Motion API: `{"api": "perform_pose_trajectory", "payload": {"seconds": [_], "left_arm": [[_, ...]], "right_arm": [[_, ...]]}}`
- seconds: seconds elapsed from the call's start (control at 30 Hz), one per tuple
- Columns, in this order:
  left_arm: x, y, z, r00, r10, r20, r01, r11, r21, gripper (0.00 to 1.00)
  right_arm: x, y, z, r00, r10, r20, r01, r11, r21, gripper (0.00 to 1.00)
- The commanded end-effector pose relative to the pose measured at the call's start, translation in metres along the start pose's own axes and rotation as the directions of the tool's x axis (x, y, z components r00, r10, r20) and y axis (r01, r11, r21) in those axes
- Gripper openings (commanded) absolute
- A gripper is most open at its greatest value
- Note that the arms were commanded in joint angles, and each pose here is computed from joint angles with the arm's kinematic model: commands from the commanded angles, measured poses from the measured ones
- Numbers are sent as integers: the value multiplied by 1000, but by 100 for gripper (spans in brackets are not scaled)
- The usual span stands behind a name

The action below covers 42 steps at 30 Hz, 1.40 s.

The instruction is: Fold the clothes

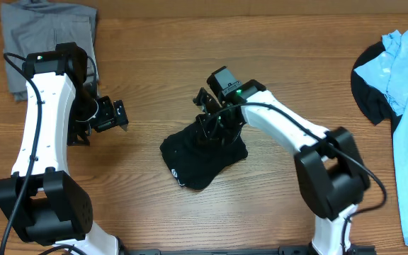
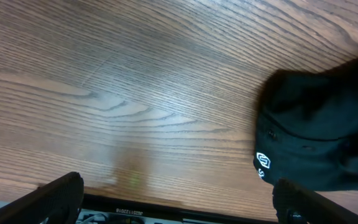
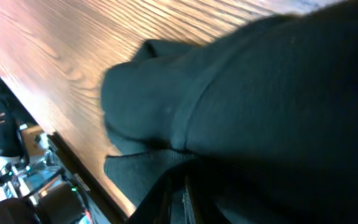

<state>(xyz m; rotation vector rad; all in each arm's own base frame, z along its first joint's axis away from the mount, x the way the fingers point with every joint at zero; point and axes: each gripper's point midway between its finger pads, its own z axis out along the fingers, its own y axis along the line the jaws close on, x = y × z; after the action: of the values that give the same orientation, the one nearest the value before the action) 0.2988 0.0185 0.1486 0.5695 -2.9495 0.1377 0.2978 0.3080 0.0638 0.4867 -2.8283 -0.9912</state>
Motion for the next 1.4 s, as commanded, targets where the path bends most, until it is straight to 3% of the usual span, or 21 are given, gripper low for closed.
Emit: {"api": "perform_pose_trajectory", "payload": {"seconds": [0.0,0.1,0.2,0.37,0.47,0.5,0.53,0.57,0.6,0.63,0.83,0.97,1.1,1.23,1.3,1.37], "left_arm": [[2,-2,-5,1000,16,15,-16,1000,12,100],[2,-2,-5,1000,16,13,-17,1000,12,100],[2,-2,-5,1000,17,15,-17,1000,12,100],[0,-3,-5,1000,17,22,-18,1000,13,100],[0,-3,-5,1000,17,24,-18,1000,14,100],[0,-3,-5,1000,17,24,-18,1000,14,100],[-1,-3,-5,1000,17,24,-18,1000,14,100],[-1,-3,-5,1000,17,25,-18,1000,15,100],[0,-5,-5,1000,20,23,-21,999,25,100],[1,-10,-5,999,28,19,-28,999,46,100],[12,-69,-1,977,211,23,-210,945,250,100],[22,-98,26,968,252,14,-246,932,268,100],[34,-116,62,968,251,-5,-241,935,262,100],[47,-130,90,961,276,-13,-263,928,264,100],[52,-137,100,959,284,-9,-271,926,263,100],[54,-141,105,961,277,-7,-266,927,265,100]], "right_arm": [[3,-44,22,997,68,-43,-63,993,96,12],[1,-86,18,981,193,-2,-186,950,250,10],[-4,-105,0,967,250,56,-255,916,311,8],[-11,-90,-41,962,248,112,-271,918,291,9],[-14,-68,-67,964,214,156,-250,929,272,17],[-14,-58,-80,964,196,179,-239,935,263,25],[-13,-50,-90,963,181,198,-229,939,256,46],[-12,-43,-100,962,168,215,-220,943,251,75],[-8,-33,-112,960,151,236,-209,947,244,97],[-6,-28,-119,959,141,248,-202,950,240,100],[5,-21,-126,971,86,223,-141,959,245,100],[9,-16,-119,984,-2,176,-39,973,227,100],[13,-25,-110,987,-13,158,-25,971,236,99],[13,-34,-98,986,17,166,-55,971,230,86],[10,-41,-88,979,53,195,-96,971,218,70],[8,-44,-82,975,66,210,-111,971,211,66]]}}
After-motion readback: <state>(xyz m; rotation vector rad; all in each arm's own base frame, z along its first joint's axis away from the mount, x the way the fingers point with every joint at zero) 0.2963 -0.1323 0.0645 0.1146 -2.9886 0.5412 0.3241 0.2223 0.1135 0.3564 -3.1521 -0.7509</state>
